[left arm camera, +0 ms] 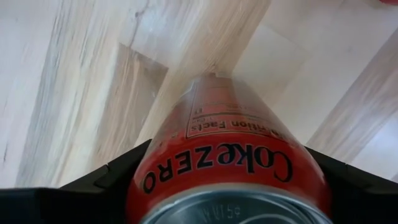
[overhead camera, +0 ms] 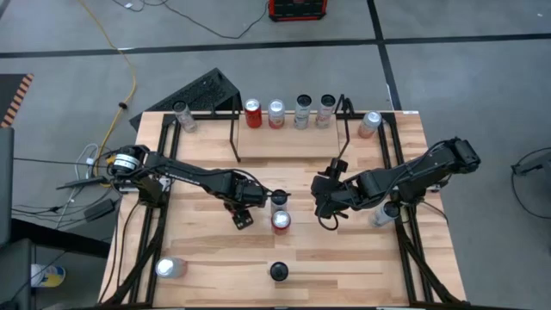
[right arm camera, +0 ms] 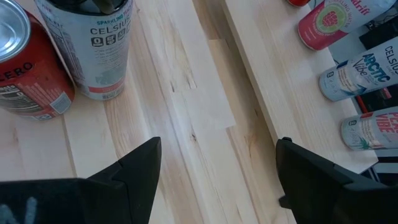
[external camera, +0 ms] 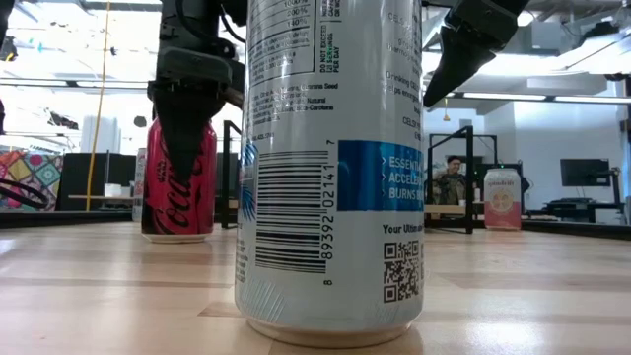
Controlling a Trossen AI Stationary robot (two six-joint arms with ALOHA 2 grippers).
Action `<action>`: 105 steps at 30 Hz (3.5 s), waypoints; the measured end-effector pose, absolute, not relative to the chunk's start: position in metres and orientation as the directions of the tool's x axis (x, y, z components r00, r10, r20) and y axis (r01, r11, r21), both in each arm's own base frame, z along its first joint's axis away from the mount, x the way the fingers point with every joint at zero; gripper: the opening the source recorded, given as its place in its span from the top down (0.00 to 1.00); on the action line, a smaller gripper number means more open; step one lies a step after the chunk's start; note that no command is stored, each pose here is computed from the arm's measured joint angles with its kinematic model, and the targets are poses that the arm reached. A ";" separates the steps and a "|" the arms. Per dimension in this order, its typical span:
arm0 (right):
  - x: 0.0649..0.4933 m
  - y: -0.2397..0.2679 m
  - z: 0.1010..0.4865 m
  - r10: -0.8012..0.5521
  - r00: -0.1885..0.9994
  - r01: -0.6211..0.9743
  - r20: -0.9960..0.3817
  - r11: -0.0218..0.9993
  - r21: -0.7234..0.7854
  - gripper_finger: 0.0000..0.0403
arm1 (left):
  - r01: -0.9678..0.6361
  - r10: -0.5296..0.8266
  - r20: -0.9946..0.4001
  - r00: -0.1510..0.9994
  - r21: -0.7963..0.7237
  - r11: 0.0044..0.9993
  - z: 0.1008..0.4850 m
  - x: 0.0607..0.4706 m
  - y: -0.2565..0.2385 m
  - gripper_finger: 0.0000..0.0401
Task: Place canned beverage on shelf
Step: Put the top red black soda can on the shelf aligned with the other red black soda can
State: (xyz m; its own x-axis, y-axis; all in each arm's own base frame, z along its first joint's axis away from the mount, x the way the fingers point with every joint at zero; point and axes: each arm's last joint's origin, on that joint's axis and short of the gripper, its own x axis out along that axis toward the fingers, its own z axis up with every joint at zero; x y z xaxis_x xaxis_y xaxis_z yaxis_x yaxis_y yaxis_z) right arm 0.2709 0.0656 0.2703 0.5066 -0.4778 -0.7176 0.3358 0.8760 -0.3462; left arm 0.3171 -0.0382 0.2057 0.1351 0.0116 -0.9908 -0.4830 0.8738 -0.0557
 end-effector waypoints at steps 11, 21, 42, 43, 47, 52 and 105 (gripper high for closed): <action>0.271 0.066 0.270 -0.477 0.508 0.336 -0.717 0.876 -0.345 0.28 | -0.370 0.006 -0.991 0.135 -0.045 0.928 0.246 0.326 -0.011 0.29; 0.271 0.066 0.271 -0.476 0.512 0.344 -0.715 0.876 -0.337 0.28 | -0.303 0.134 -0.924 0.357 0.021 0.953 0.333 0.340 0.059 0.29; 0.274 0.062 0.272 -0.481 0.518 0.346 -0.707 0.874 -0.340 0.28 | -0.261 0.192 -0.885 0.424 0.083 0.962 0.316 0.329 0.208 0.29; 0.274 0.062 0.271 -0.482 0.516 0.346 -0.708 0.873 -0.342 0.28 | -0.249 0.186 -0.894 0.408 0.088 0.965 0.311 0.330 0.211 0.29; 0.274 0.062 0.271 -0.482 0.516 0.342 -0.708 0.874 -0.345 0.28 | -0.220 0.196 -0.913 0.359 0.122 0.968 0.299 0.334 0.216 0.29; 0.274 0.062 0.271 -0.482 0.516 0.337 -0.708 0.874 -0.349 0.28 | -0.187 0.240 -0.942 0.233 0.199 0.962 0.282 0.337 0.221 0.29; 0.274 0.060 0.271 -0.484 0.514 0.347 -0.708 0.872 -0.345 0.28 | -0.216 0.336 -0.932 0.133 0.304 0.928 0.320 0.342 0.213 0.04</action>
